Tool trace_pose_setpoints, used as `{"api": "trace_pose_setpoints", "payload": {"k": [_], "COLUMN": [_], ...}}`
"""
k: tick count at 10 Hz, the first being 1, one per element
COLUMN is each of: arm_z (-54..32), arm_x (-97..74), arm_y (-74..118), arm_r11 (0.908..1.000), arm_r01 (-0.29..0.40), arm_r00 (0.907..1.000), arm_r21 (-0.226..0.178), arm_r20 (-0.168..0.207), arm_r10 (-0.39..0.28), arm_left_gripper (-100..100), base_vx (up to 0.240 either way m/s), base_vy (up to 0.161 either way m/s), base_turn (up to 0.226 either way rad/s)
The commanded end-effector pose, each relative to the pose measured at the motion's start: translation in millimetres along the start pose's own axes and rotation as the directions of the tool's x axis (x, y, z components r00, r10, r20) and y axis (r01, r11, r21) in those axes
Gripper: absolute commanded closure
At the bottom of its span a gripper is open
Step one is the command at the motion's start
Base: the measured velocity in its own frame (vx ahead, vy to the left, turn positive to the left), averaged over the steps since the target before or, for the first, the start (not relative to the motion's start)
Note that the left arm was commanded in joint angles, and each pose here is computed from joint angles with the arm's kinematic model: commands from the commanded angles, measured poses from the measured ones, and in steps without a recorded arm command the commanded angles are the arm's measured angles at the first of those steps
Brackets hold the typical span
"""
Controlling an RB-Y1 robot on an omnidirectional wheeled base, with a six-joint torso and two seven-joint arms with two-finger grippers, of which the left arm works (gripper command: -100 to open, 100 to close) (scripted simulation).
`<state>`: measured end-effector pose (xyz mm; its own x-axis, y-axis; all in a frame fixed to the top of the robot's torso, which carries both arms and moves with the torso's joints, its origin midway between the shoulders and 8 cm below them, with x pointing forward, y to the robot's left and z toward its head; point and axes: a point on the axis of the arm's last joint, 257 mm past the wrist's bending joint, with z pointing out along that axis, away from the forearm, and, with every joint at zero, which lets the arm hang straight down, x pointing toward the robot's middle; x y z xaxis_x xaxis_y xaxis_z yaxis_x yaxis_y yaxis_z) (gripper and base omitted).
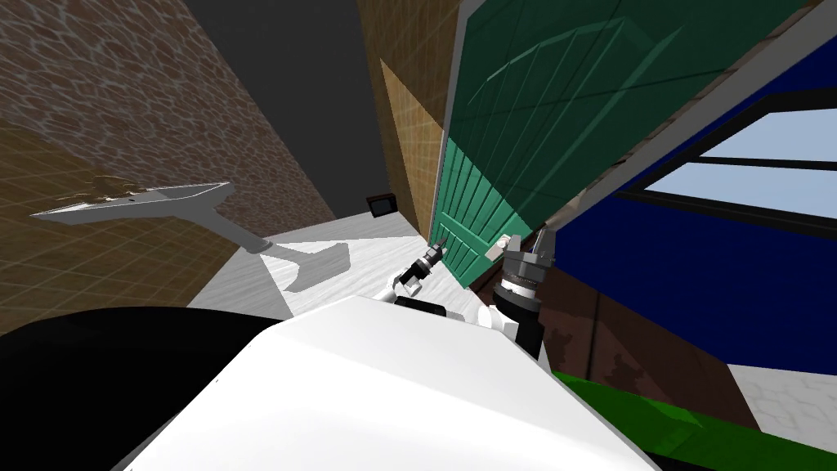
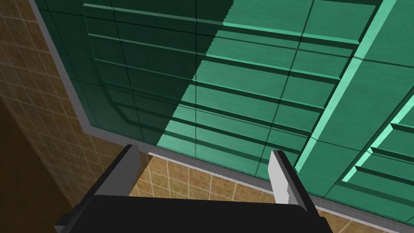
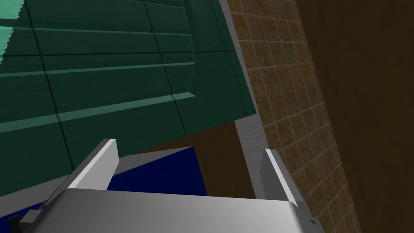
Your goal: Pull the door open
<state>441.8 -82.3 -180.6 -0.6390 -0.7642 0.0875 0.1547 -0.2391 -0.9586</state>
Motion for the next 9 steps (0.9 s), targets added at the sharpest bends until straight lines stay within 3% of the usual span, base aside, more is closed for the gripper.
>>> {"api": "trace_pose_setpoints", "payload": {"k": [1, 5, 9], "arm_z": [2.1, 5.8, 5.9], "arm_x": [8.4, 33.0, 52.1], "arm_y": [11.7, 41.6, 68.2], "arm_r11": [0.9998, 0.9964, 0.9895], "arm_r01": [0.003, 0.003, -0.011], "arm_r00": [0.9997, 0.9957, 0.9887], "arm_r21": [-0.021, -0.085, -0.144], "arm_r20": [-0.024, -0.092, -0.149], "arm_r10": [-0.004, -0.011, -0.011], "arm_left_gripper": [-100, -100, -100], "base_vx": [0.066, 0.061, 0.061], "base_vy": [-0.101, -0.095, -0.18], "base_turn": [0.095, 0.104, 0.096]}}
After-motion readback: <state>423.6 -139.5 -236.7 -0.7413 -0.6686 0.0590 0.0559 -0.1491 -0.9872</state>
